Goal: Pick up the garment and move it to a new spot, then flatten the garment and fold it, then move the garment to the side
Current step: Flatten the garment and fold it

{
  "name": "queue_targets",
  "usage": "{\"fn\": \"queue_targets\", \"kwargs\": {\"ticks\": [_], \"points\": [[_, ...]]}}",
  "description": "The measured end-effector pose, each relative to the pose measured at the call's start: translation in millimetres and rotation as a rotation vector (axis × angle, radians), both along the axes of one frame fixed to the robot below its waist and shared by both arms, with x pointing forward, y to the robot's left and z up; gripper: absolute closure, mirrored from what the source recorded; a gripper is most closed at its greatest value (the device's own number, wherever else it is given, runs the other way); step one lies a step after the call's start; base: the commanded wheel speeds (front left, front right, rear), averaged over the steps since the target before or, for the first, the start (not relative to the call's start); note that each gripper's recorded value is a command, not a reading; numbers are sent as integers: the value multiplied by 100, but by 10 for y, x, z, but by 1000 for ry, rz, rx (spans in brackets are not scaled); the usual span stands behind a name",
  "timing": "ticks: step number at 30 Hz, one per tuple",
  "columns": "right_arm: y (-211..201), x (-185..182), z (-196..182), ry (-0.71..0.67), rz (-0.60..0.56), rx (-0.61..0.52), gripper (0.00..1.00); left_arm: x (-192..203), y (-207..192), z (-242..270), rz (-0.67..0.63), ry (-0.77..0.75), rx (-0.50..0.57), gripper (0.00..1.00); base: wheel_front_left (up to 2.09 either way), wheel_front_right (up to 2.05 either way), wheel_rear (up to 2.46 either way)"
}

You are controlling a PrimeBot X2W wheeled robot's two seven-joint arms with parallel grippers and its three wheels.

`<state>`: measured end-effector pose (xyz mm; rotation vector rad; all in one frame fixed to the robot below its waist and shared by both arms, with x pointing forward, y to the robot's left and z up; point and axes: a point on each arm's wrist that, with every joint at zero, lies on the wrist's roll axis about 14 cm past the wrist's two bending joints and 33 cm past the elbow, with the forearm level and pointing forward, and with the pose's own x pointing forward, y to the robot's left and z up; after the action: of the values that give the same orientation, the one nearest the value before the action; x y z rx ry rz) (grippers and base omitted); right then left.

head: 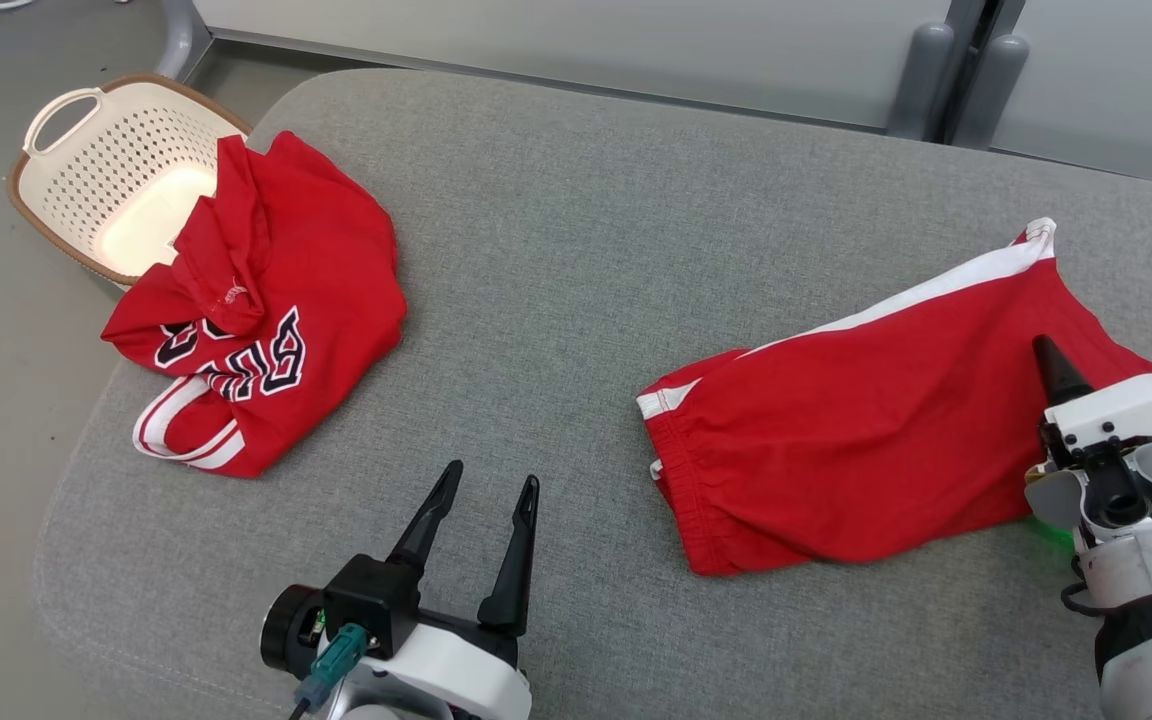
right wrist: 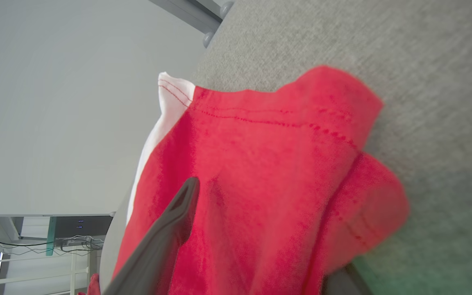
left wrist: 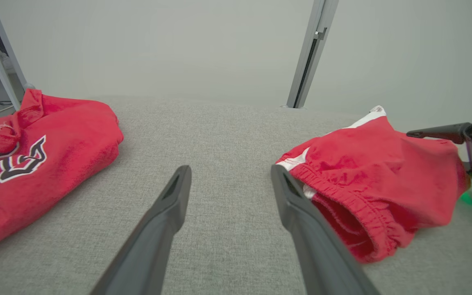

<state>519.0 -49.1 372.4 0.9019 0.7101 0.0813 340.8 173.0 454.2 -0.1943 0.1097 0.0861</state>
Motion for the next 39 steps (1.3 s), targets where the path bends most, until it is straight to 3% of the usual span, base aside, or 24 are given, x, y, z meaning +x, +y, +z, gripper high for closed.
{"fn": "queue_targets", "kwargs": {"ticks": [1,2,3,4,14,21,26,32,39], "points": [[15,34,7,0,4,-5,0,18,2,10,0,-3,-1,0,0,0,0],[15,34,7,0,4,-5,53,18,2,10,0,-3,-1,0,0,0,0],[20,45,11,-1,8,-10,95,31,6,21,0,-6,-1,0,0,0,0],[22,56,21,-7,8,-17,100,40,7,31,0,-10,0,0,0,0,0],[-133,-40,314,-124,-90,23,100,47,-58,114,-24,-41,1,0,0,0,0],[-734,-334,321,-177,-265,-7,100,55,-214,181,-75,-68,-2,0,0,0,0],[-1341,-593,262,-200,-426,-87,100,38,-302,202,-101,-77,-6,0,0,0,0],[-1334,-551,462,-270,-397,-108,100,53,-381,224,-131,-86,-2,0,0,0,0],[-620,-365,1044,-424,-194,5,100,0,-364,219,-128,-85,-2,0,0,0,0]]}}
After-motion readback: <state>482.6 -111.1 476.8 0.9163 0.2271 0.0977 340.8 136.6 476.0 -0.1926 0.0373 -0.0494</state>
